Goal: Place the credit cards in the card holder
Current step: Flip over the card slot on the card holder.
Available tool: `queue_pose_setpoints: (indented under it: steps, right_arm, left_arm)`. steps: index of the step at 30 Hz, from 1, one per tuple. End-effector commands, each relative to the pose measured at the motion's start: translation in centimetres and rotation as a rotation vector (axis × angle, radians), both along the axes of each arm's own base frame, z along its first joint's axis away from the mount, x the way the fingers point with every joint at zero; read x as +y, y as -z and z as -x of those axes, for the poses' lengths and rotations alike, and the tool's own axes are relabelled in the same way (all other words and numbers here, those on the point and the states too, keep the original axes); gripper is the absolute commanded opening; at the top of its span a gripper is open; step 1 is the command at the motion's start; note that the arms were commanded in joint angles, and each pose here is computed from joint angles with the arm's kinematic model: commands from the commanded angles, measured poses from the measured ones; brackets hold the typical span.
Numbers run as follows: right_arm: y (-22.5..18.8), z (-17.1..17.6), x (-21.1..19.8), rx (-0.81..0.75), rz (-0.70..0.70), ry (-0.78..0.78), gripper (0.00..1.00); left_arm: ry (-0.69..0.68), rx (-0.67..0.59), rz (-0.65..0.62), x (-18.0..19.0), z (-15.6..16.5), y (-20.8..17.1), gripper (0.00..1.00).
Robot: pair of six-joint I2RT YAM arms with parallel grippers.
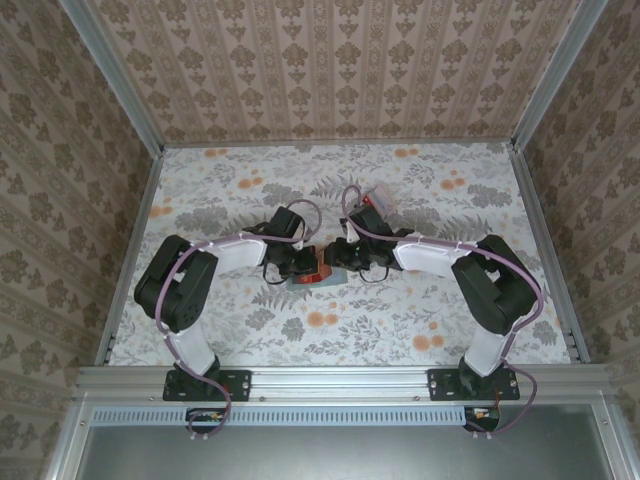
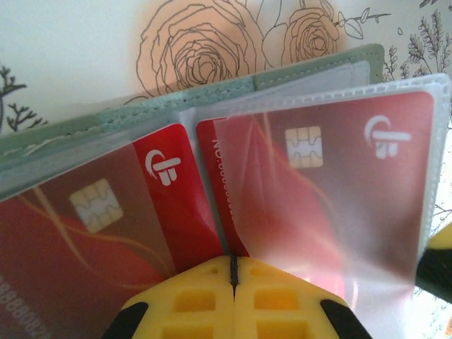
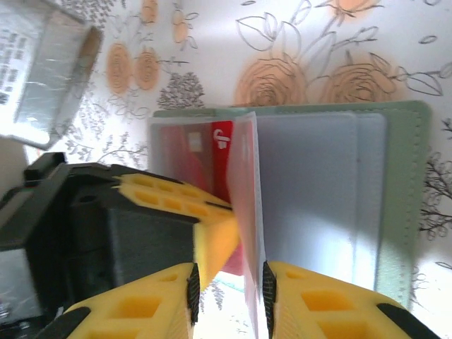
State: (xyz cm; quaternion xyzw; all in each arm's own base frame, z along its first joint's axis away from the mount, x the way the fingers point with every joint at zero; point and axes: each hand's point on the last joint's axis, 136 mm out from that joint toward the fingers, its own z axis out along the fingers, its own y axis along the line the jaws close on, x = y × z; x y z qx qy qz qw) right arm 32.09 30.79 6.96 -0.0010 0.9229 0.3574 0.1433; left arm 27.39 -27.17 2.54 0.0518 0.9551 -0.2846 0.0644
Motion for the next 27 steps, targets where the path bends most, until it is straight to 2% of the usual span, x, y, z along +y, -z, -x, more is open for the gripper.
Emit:
queue_pose_setpoints:
  steps: [1,13,17,27]
  right_arm:
    - [-2.3,-0.1,1.4,-0.020,-0.077,-0.029,0.32]
    - [-1.1,-0.3,3.8,0.060,-0.226,-0.041,0.32]
    - [-0.8,-0.3,4.1,0.073,-0.239,-0.046,0.33]
    - [-1.2,-0.5,5.4,0.069,-0.246,-0.067,0.33]
  left_arm:
    - [0.001,0.030,-0.025,0.2,0.6,1.2,0.02]
    - [-0.031,-0.010,-0.014,0.9,0.0,-0.3,0.03]
    - [-0.069,-0.035,0.002,1.9,-0.3,-1.6,0.12]
    - [-0.143,-0.073,0.017,4.4,-0.3,-4.1,0.18]
